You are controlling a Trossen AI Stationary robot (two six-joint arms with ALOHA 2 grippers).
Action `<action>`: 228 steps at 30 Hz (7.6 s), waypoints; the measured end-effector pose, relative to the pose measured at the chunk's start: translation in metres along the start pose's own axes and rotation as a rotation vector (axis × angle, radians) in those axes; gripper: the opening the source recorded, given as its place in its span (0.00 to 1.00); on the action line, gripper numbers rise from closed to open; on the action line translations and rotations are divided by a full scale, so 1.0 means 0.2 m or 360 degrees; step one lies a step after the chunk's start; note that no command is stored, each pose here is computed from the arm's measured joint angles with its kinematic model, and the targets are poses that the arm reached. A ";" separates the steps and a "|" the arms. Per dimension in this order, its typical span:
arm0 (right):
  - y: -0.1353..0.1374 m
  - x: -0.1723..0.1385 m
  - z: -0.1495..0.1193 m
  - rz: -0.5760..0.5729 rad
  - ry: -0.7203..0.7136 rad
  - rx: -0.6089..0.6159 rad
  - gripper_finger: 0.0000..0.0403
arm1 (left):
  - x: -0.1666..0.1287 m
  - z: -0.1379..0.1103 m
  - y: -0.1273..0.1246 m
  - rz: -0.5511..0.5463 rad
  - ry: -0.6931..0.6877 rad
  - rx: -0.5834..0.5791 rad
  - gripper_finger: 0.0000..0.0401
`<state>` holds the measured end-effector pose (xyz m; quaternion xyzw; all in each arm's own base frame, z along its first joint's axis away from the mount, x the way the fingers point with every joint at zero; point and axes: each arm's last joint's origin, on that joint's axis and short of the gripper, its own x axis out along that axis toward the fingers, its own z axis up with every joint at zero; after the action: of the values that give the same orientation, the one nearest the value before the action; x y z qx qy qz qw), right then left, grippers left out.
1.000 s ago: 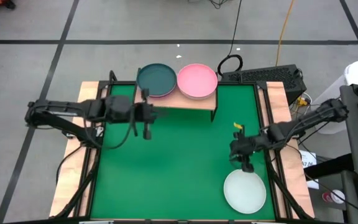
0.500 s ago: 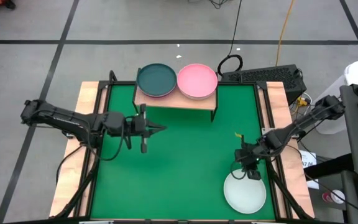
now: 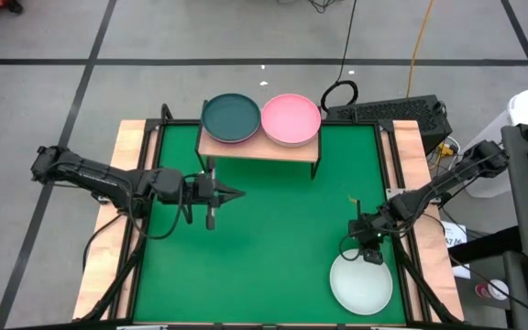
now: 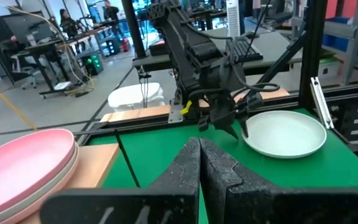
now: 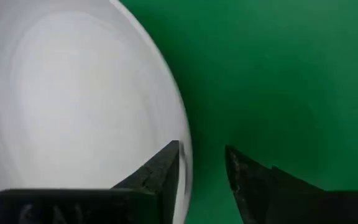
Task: Place and stack plates onto a shelf
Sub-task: Stack the blue plate on top of the light pink plate on the shelf, then return to Home Position
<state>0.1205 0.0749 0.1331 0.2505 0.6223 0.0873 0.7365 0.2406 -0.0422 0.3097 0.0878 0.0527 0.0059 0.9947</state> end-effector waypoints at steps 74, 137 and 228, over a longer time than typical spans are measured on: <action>-0.78 -1.50 1.03 -0.0807 -0.1508 0.0420 0.19 | -0.27 0.09 0.21 0.0241 -0.0048 0.0152 0.03; -0.20 -0.81 -0.12 -0.0696 -0.2336 -0.0572 0.31 | -0.83 -0.43 0.19 0.0496 -0.0306 -0.0285 0.03; -0.46 -0.46 0.03 -0.0430 -0.2395 -0.0219 0.31 | -0.83 -0.42 0.19 0.0419 -0.0317 -0.0097 0.03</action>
<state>0.0900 -0.0463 0.1705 0.1178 -0.0284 -0.1589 0.9798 0.0674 0.0053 0.2520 0.0637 -0.0583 0.1290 0.9879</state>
